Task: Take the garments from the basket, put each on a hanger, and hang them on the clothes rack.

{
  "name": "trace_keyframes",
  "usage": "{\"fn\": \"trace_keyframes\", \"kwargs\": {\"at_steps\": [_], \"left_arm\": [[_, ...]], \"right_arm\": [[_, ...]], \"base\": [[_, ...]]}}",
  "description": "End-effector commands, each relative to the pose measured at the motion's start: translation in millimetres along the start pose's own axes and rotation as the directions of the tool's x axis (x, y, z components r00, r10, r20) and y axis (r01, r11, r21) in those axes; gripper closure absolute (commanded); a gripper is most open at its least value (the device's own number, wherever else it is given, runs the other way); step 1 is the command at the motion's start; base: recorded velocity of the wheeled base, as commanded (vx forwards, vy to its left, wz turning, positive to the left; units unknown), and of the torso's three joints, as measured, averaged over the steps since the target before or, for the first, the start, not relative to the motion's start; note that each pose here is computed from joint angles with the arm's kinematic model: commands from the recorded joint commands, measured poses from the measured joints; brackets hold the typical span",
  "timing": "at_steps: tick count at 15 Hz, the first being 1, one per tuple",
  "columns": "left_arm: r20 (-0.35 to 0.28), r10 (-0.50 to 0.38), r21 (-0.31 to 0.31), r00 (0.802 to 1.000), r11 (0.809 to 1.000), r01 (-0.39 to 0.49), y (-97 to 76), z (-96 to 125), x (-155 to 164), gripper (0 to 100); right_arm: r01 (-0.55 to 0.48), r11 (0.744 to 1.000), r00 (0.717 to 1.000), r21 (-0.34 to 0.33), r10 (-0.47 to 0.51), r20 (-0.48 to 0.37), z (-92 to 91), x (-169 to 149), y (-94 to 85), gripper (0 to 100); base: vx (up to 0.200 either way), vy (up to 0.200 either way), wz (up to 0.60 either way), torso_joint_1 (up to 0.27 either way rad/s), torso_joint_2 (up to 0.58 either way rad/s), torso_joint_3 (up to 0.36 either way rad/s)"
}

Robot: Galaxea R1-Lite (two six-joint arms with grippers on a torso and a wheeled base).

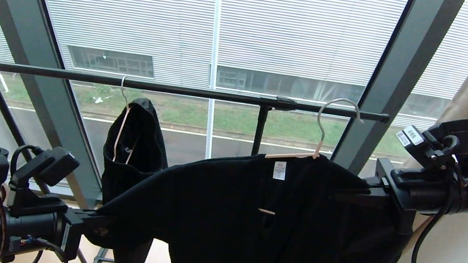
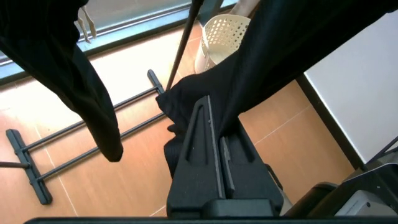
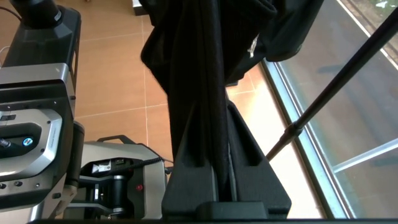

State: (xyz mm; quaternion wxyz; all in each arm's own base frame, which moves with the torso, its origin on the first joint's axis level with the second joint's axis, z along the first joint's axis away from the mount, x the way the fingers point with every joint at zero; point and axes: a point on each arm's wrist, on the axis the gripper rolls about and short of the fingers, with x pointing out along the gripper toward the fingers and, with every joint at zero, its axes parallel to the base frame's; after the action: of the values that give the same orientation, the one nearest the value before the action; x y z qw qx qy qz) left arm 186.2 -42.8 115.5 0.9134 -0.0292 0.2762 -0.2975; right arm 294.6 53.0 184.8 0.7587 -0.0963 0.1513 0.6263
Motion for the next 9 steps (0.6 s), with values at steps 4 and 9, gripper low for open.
{"fn": "trace_keyframes", "kwargs": {"at_steps": [4, 9], "left_arm": [[0.02, -0.004, 0.015, 1.0, 1.0, 0.004, -2.8, 0.2, -5.1, 0], [0.158, -0.103, 0.133, 0.982, 0.988, 0.082, -25.8, 53.3, -2.9, 0]], "right_arm": [[0.003, 1.0, 1.0, 0.002, -0.003, 0.003, -0.7, -1.5, -0.8, 100], [-0.038, 0.999, 0.999, 0.011, 0.038, -0.009, -3.7, 10.5, 3.2, 100]], "base": [[0.0, 0.0, 0.0, 0.0, 0.0, 0.0], [0.0, 0.0, 0.0, 0.0, 0.0, 0.0]]}}
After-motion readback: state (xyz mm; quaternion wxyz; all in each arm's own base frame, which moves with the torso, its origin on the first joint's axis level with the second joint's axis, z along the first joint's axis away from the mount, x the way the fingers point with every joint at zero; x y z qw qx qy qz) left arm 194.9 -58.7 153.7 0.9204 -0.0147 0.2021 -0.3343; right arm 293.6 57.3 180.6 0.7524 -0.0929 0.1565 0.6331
